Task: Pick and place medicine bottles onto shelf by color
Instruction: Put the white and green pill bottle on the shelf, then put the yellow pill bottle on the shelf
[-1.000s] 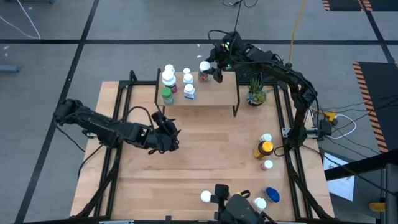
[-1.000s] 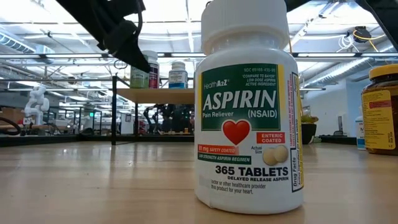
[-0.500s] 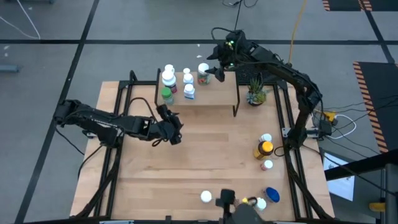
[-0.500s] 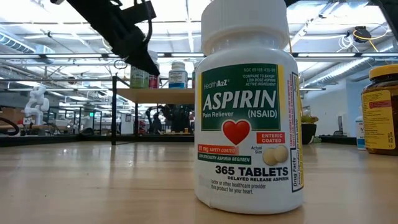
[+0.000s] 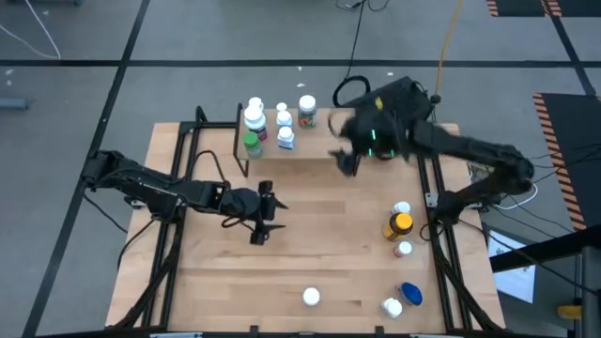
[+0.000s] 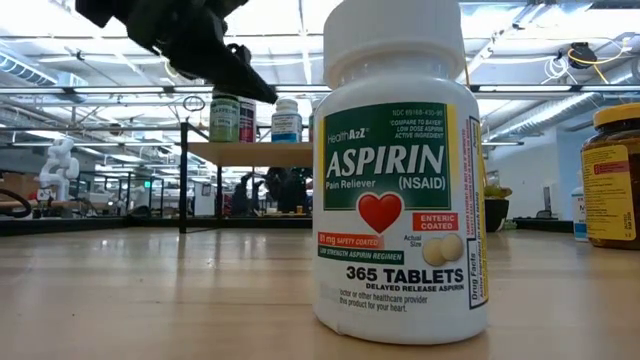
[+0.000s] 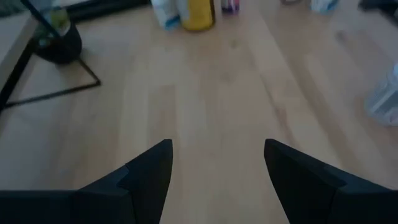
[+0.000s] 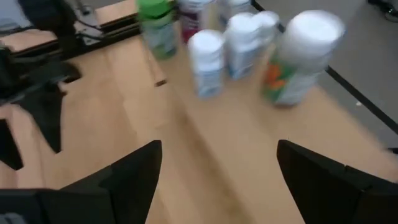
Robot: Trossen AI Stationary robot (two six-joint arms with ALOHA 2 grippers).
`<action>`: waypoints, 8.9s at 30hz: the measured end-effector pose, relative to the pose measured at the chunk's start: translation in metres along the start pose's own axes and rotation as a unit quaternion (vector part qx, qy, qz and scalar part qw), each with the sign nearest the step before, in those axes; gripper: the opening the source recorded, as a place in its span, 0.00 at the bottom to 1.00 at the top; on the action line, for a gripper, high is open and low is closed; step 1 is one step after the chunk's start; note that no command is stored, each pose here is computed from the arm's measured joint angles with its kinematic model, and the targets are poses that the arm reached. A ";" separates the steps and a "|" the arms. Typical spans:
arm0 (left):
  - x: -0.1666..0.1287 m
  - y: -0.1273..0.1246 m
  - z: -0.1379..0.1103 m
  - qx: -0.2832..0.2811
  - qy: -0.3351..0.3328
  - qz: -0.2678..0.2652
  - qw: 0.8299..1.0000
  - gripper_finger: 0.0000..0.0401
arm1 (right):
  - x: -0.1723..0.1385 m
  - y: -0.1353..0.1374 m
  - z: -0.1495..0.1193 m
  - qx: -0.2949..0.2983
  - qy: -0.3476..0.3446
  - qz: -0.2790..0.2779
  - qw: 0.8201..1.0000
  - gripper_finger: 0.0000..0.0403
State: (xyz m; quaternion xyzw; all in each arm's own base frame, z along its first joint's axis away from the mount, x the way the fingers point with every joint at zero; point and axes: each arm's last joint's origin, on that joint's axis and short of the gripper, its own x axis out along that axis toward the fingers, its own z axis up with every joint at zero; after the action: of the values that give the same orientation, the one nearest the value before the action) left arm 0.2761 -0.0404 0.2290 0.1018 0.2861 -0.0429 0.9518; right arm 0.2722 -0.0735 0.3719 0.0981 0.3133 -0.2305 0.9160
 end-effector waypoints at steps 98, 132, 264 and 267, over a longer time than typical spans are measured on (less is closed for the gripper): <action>0.089 -0.043 0.058 -0.017 -0.179 -0.165 0.970 0.52 | -0.039 0.033 -0.095 -0.090 -0.364 0.172 0.911 0.78; 0.029 0.191 0.050 -0.117 -0.066 0.250 0.959 0.53 | -0.063 0.030 -0.097 -0.157 -0.403 0.115 0.894 0.78; 0.316 0.064 0.108 -0.002 -0.260 -0.072 0.963 0.55 | -0.098 0.055 -0.119 -0.250 -0.423 0.224 0.842 0.78; 0.310 0.066 0.113 -0.013 -0.242 -0.077 0.967 0.56 | -0.097 0.055 -0.119 -0.251 -0.421 0.223 0.842 0.78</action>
State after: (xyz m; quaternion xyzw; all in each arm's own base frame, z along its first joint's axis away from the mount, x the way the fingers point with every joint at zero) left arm 0.6039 -0.0081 0.1602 0.0540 0.0548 -0.1357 0.9878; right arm 0.1682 0.0485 0.3411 -0.1744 -0.0862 0.0475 0.9797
